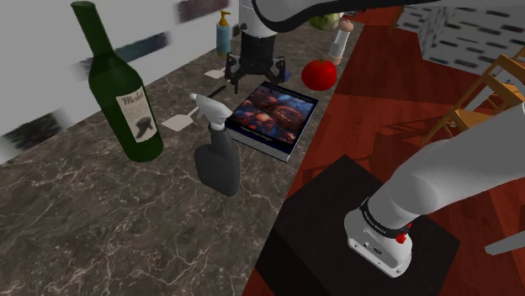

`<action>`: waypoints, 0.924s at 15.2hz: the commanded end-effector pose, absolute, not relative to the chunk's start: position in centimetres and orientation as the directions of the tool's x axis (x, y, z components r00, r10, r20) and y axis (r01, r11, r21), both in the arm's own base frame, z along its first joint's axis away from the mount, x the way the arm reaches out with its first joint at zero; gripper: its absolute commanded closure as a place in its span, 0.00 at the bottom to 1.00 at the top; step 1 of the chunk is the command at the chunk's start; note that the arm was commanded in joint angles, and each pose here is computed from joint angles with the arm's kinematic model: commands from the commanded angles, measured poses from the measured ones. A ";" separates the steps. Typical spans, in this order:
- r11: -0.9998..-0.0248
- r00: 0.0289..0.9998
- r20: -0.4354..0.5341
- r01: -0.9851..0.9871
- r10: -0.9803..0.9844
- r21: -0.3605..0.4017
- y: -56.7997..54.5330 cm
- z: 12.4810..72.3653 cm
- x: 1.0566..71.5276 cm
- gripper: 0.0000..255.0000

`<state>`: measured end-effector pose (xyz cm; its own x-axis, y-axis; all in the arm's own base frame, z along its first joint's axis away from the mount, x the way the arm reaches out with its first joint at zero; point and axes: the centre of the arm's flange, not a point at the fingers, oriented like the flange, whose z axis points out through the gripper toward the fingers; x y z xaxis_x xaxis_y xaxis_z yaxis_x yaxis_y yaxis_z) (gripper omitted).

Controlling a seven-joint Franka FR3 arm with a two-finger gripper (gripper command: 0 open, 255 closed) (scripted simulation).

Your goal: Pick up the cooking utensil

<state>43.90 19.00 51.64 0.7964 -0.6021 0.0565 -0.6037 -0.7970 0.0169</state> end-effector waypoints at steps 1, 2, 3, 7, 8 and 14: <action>-0.749 0.749 0.058 -0.662 -0.660 0.013 20.8 50.9 45.8 0.00; -0.726 0.725 0.059 -0.688 -0.686 0.012 21.6 50.5 46.9 0.00; -0.702 0.701 0.060 -0.712 -0.711 0.011 22.2 50.1 48.0 0.00; -0.597 0.596 0.063 -0.802 -0.801 0.007 24.6 48.4 52.4 0.00; -0.569 0.568 0.063 -0.823 -0.821 0.006 25.1 47.9 53.6 0.00; -0.395 0.394 0.066 -0.919 -0.917 0.000 27.1 45.6 60.6 0.00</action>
